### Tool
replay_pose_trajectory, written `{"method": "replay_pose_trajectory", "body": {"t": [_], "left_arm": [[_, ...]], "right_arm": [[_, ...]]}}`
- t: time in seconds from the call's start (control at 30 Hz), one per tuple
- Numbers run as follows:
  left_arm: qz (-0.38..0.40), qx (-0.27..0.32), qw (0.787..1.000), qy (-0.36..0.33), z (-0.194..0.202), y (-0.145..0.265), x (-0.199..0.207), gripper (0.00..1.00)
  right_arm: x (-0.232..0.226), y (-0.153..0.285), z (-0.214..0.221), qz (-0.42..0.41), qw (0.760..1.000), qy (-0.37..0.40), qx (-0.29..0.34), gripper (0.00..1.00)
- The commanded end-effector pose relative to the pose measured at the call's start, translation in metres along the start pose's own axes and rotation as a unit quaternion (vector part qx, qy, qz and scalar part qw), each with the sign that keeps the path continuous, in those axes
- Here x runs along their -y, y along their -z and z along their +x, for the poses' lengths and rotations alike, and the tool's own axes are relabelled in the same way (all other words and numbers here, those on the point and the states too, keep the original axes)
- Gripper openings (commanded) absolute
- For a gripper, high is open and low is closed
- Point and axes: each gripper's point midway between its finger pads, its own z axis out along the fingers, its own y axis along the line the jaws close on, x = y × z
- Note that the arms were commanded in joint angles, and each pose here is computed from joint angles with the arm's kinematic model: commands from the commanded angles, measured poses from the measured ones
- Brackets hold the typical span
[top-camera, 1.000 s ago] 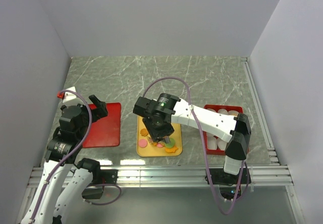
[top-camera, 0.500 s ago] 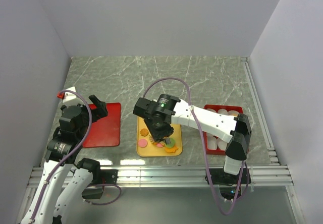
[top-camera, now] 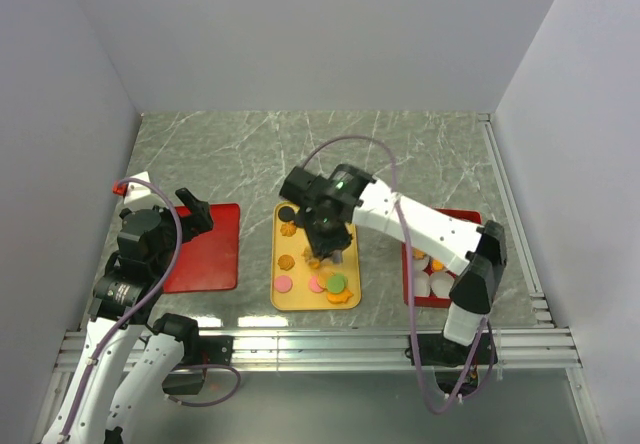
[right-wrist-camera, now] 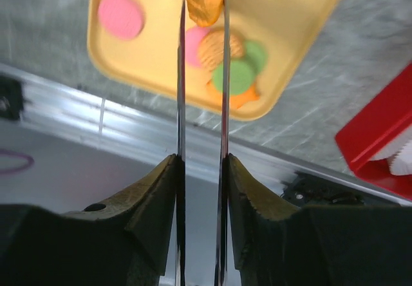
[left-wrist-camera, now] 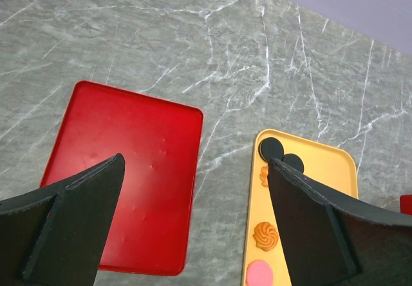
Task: Pack the cookies
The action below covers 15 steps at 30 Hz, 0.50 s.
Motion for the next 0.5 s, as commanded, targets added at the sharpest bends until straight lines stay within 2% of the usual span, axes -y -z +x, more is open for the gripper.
{"method": "replay_pose_trajectory", "body": {"t": [0.0,0.17,0.3,0.47], "left_arm": [[0.012,0.017,1.000,0.000,-0.009,-0.001,0.005,0.99],[0.020,0.011,1.000,-0.003,-0.007,-0.003,0.009,0.99],[0.025,0.004,1.000,-0.007,-0.004,-0.005,0.011,0.99],[0.027,0.000,1.000,-0.008,-0.002,-0.005,0.013,0.99]], "right_arm": [[0.050,0.043,-0.010,0.014,0.998,-0.051,0.035,0.41],[0.114,0.064,-0.023,0.031,0.987,-0.136,0.076,0.41],[0.151,0.075,-0.005,0.046,0.978,-0.180,0.097,0.41],[0.172,0.077,0.021,0.053,0.969,-0.216,0.103,0.41]]}}
